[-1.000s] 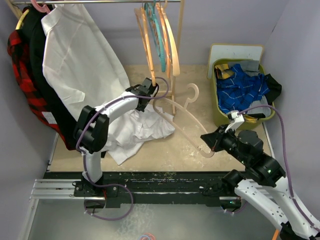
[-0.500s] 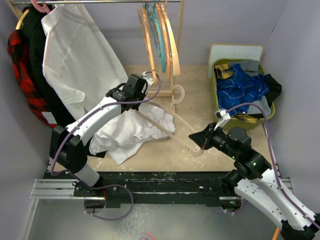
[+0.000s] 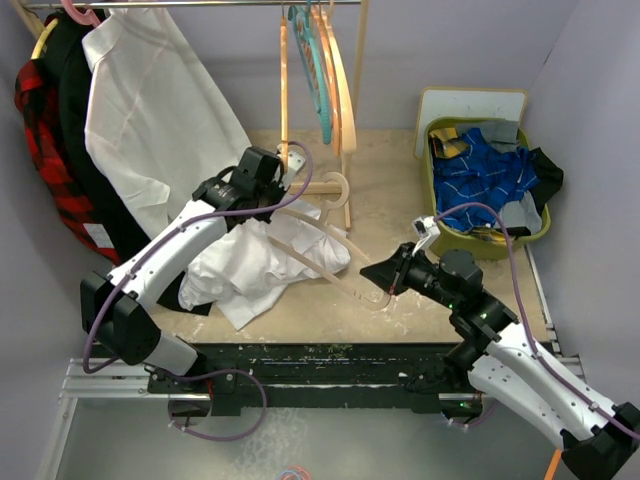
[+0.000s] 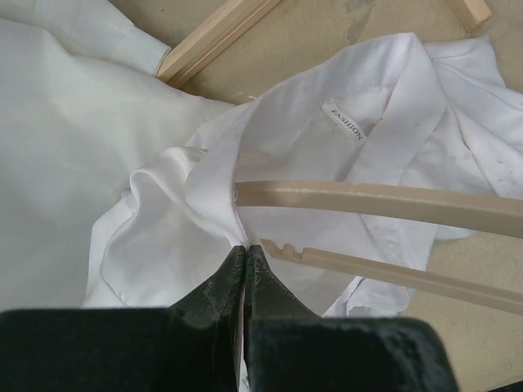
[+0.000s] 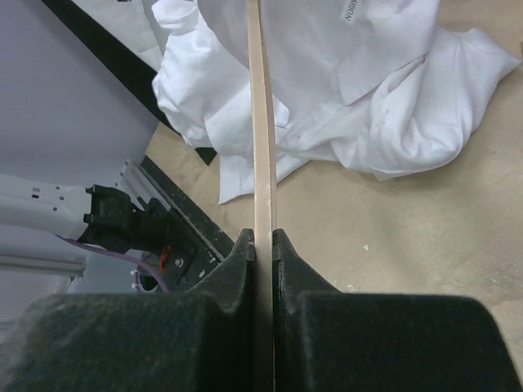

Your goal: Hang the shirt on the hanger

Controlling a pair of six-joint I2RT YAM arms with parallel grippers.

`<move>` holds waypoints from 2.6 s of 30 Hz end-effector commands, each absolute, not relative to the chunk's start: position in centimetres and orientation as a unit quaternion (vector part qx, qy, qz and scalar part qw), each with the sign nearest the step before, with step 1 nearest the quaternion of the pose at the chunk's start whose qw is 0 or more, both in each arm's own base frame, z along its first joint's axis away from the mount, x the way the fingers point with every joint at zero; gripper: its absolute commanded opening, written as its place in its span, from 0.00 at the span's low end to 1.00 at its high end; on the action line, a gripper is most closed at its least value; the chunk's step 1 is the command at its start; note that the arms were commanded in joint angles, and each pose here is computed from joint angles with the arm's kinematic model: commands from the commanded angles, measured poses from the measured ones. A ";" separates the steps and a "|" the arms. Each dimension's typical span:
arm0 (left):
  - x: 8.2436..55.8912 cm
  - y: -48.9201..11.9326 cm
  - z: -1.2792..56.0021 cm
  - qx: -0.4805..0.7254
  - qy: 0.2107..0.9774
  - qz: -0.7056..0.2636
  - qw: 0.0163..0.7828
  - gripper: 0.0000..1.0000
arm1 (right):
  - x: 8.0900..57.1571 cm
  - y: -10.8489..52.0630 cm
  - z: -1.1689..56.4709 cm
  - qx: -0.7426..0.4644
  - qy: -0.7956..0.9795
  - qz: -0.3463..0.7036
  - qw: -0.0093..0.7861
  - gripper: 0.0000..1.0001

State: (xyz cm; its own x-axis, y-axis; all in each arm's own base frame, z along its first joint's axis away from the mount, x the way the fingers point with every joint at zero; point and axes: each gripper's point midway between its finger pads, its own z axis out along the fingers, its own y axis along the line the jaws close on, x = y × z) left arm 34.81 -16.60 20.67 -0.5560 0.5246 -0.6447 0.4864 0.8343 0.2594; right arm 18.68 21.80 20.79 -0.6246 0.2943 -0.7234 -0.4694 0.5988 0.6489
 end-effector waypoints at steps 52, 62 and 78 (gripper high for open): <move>28.1 -14.1 27.1 0.420 0.765 -0.319 0.370 0.99 | 25.0 31.2 21.8 -0.076 0.603 0.599 0.521 0.00; 29.3 -13.1 31.0 0.534 0.638 -0.353 0.427 1.00 | 24.3 31.7 20.3 -0.128 0.599 0.588 0.528 0.00; 32.0 -17.5 24.7 0.548 0.652 -0.426 0.305 0.95 | 23.2 31.0 19.5 -0.191 0.596 0.548 0.555 0.00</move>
State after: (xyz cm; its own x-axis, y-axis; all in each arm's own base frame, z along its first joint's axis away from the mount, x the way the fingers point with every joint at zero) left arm 32.47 -16.02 23.97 -0.2338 0.4860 -0.8421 0.9719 0.0923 -0.2166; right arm 23.63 31.16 16.24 -0.4339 0.3443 -0.8326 -0.7596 0.3571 0.5435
